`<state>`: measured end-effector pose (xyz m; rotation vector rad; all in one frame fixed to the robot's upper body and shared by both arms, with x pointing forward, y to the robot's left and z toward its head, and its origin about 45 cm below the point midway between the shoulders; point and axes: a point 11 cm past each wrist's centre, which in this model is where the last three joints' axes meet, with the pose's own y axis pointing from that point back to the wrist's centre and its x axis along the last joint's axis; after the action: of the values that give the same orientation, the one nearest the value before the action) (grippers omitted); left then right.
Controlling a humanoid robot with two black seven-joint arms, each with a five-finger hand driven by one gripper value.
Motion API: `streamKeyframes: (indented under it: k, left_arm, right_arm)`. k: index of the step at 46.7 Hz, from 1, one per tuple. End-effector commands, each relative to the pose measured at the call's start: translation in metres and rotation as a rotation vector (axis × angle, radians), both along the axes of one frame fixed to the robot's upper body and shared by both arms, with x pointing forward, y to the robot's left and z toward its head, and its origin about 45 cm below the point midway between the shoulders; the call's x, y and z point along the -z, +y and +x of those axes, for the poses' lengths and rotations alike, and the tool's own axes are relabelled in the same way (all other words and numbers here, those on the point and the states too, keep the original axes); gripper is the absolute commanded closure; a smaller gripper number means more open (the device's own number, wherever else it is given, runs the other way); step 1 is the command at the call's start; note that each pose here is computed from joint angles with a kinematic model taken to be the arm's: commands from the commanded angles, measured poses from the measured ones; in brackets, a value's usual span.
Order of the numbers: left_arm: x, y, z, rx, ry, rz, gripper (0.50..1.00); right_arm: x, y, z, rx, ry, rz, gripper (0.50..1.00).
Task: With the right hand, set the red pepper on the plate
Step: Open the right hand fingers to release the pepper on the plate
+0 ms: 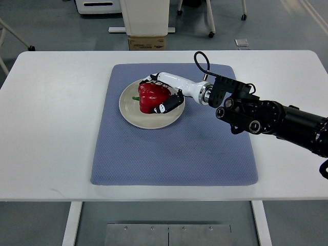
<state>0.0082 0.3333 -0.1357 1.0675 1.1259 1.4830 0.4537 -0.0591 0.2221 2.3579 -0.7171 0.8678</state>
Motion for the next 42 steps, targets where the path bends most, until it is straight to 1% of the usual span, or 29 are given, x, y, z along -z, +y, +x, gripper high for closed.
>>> streamKeyframes:
  k: [1, 8, 13, 16, 17, 19, 21, 23, 24, 29, 42]
  left_arm:
    - [0.0, 0.0, 0.0, 0.0, 0.0, 0.0, 0.5]
    - [0.0, 0.0, 0.0, 0.0, -0.002, 0.0, 0.5]
    - [0.0, 0.0, 0.0, 0.0, -0.002, 0.0, 0.5]
    - [0.0, 0.0, 0.0, 0.0, 0.0, 0.0, 0.5]
    - [0.0, 0.0, 0.0, 0.0, 0.0, 0.0, 0.5]
    - [0.0, 0.0, 0.0, 0.0, 0.0, 0.0, 0.5]
    - [0.0, 0.0, 0.0, 0.0, 0.0, 0.0, 0.5]
    - [0.0, 0.0, 0.0, 0.0, 0.0, 0.0, 0.5]
    - [0.0, 0.0, 0.0, 0.0, 0.0, 0.0, 0.5]
    - [0.0, 0.0, 0.0, 0.0, 0.0, 0.0, 0.5]
    - [0.0, 0.0, 0.0, 0.0, 0.0, 0.0, 0.5]
  right_arm:
    - [0.002, -0.001, 0.0, 0.004, 0.005, -0.003, 1.0]
    - [0.003, -0.002, 0.0, 0.006, 0.005, -0.003, 0.998]
    - [0.008, -0.003, -0.002, 0.009, 0.016, -0.006, 0.869]
    - [0.009, -0.003, -0.003, 0.01, 0.018, -0.004, 0.808]
    - [0.009, -0.003, -0.003, 0.009, 0.017, -0.003, 0.775]
    - [0.01, -0.003, -0.003, 0.009, 0.019, -0.005, 0.683]
    - [0.01, -0.003, -0.003, 0.009, 0.019, -0.005, 0.605]
    - [0.01, -0.004, -0.003, 0.012, 0.021, -0.004, 0.547]
    - [0.01, -0.004, -0.003, 0.012, 0.021, -0.004, 0.526]
    - [0.009, -0.004, -0.002, 0.013, 0.018, -0.003, 0.505]
    - [-0.002, -0.002, 0.003, 0.027, 0.01, 0.024, 0.502]
